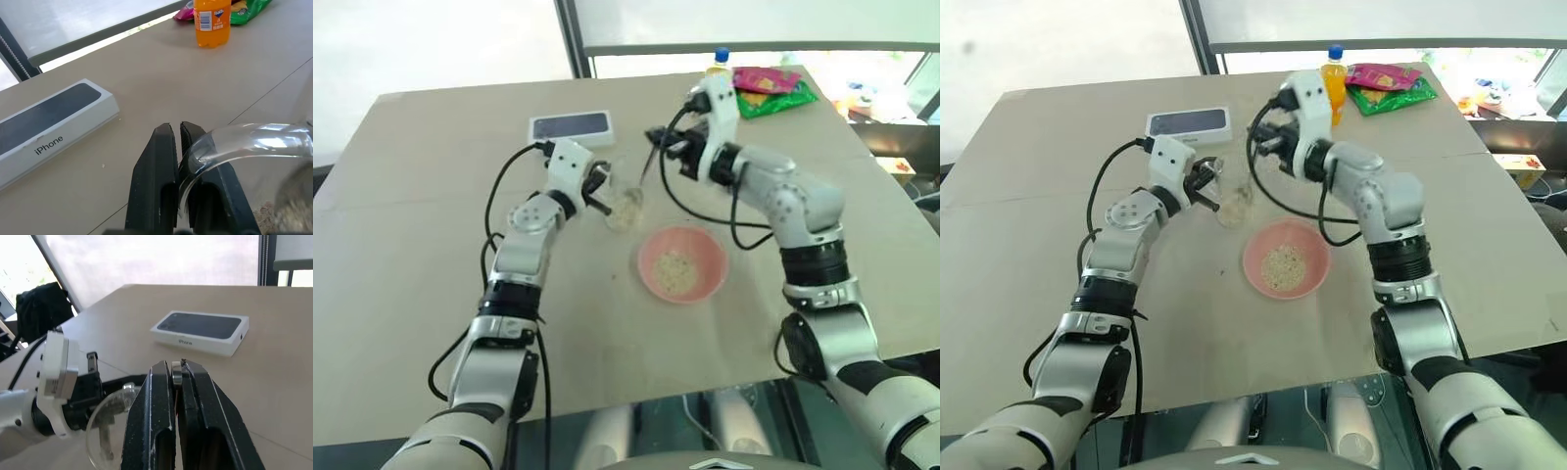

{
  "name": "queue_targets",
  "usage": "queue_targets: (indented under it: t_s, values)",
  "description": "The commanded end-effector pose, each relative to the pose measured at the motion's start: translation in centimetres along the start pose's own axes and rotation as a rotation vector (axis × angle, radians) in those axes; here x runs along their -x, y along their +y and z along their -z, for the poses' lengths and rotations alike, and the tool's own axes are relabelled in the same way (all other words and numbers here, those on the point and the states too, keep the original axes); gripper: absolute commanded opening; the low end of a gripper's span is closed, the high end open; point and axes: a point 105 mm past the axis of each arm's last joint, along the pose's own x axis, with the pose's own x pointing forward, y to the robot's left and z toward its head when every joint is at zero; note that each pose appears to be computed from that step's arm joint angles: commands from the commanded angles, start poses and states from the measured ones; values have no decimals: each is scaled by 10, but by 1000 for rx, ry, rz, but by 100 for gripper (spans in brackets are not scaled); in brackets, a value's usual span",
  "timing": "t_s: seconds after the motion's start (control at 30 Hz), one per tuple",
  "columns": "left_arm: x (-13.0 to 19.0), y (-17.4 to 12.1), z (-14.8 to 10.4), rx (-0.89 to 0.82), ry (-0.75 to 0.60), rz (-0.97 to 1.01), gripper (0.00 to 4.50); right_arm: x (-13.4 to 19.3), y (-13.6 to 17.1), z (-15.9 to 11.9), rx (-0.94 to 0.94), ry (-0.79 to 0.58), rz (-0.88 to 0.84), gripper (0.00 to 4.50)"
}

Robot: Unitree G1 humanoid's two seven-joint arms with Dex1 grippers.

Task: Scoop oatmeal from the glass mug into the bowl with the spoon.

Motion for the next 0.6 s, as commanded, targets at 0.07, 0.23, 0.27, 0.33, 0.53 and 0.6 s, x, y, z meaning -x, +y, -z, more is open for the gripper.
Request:
queue_targets:
  t_s: [0.07,0.23,0.27,0.33,0.53,0.6]
  values:
    - [1,-12,18,11,39,32,4,7,2,-37,-53,-104,8,0]
    - [0,-12,16,17,28,29,4,6,-4,-30,-161,-81,33,0]
    - [-1,-12,16,12,28,30,4,6,-6,-27,-198,-75,45,0]
    - [-1,-12,16,4,29,31,4,6,-13,-22,-286,-63,76,0]
    - [1,-13,19,17,20,25,4,14,-43,-14,-444,-47,204,0]
    - [2,-13,21,23,11,23,4,19,-51,-14,-509,-48,227,0]
